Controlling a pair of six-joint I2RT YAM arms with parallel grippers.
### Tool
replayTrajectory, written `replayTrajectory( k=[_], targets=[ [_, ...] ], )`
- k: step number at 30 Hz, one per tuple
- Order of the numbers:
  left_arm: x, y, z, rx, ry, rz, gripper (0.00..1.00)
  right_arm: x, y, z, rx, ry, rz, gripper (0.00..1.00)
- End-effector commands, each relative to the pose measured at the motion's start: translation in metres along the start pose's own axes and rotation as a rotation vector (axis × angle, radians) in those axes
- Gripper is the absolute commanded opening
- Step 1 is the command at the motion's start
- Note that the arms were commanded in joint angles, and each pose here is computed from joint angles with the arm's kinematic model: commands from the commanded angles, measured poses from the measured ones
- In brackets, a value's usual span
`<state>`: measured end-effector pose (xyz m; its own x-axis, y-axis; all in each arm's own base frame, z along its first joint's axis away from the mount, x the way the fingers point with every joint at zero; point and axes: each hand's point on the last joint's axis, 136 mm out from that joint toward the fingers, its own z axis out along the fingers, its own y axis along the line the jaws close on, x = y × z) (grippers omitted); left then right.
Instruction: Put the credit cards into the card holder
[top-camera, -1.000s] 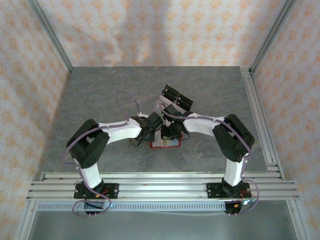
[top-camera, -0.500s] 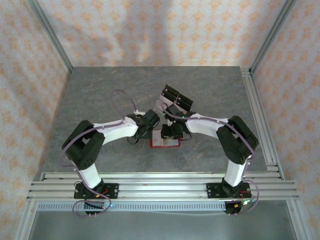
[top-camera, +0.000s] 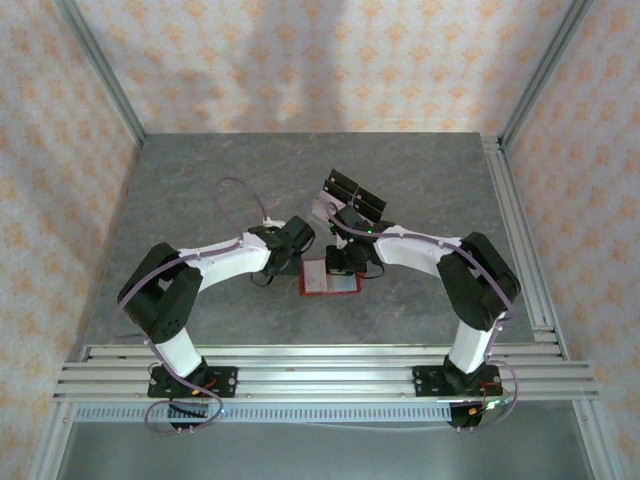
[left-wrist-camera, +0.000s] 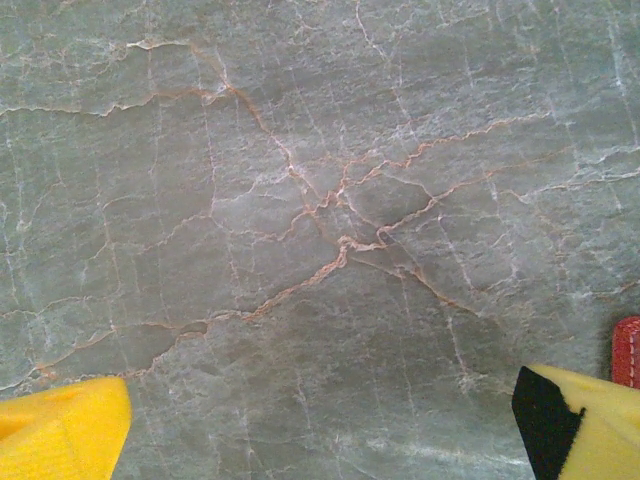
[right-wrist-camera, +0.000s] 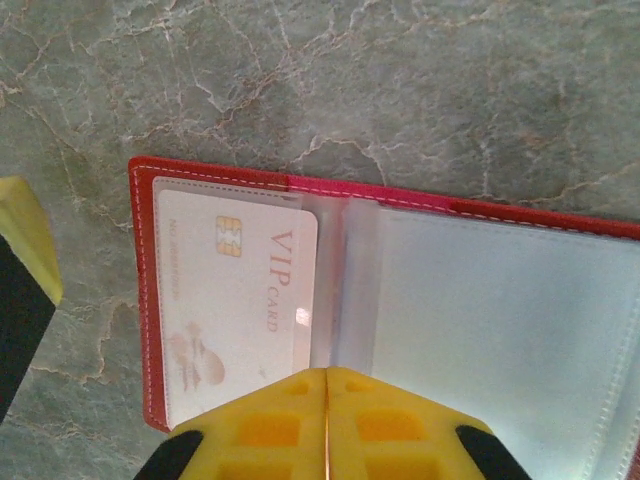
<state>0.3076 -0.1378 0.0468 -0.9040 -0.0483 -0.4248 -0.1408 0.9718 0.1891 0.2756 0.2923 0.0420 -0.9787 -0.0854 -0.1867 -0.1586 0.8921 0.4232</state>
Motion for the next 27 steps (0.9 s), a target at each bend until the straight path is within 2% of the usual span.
replayTrajectory(
  k=[1,6,11,15,19,27],
  targets=[
    [0.001,0.008,-0.004,-0.017,0.001,-0.002,1.00,-0.001,0.008,0.010,-0.009,0.017,-0.007,0.08],
    [0.001,0.006,-0.004,-0.010,0.003,0.000,1.00,-0.001,0.017,0.017,-0.021,0.034,-0.018,0.07],
    [0.000,0.005,-0.006,0.002,-0.001,0.001,1.00,-0.006,0.024,0.004,-0.025,0.007,-0.030,0.09],
    [0.001,0.002,-0.010,0.039,-0.007,-0.006,1.00,-0.013,0.025,-0.021,-0.018,-0.053,-0.036,0.22],
    [0.005,-0.009,-0.016,0.110,-0.009,-0.015,1.00,-0.016,0.009,-0.036,0.034,-0.091,-0.038,0.34],
    [0.022,-0.027,-0.017,0.138,-0.011,0.000,1.00,-0.021,-0.019,-0.036,0.137,-0.082,-0.078,0.41]
  ],
)
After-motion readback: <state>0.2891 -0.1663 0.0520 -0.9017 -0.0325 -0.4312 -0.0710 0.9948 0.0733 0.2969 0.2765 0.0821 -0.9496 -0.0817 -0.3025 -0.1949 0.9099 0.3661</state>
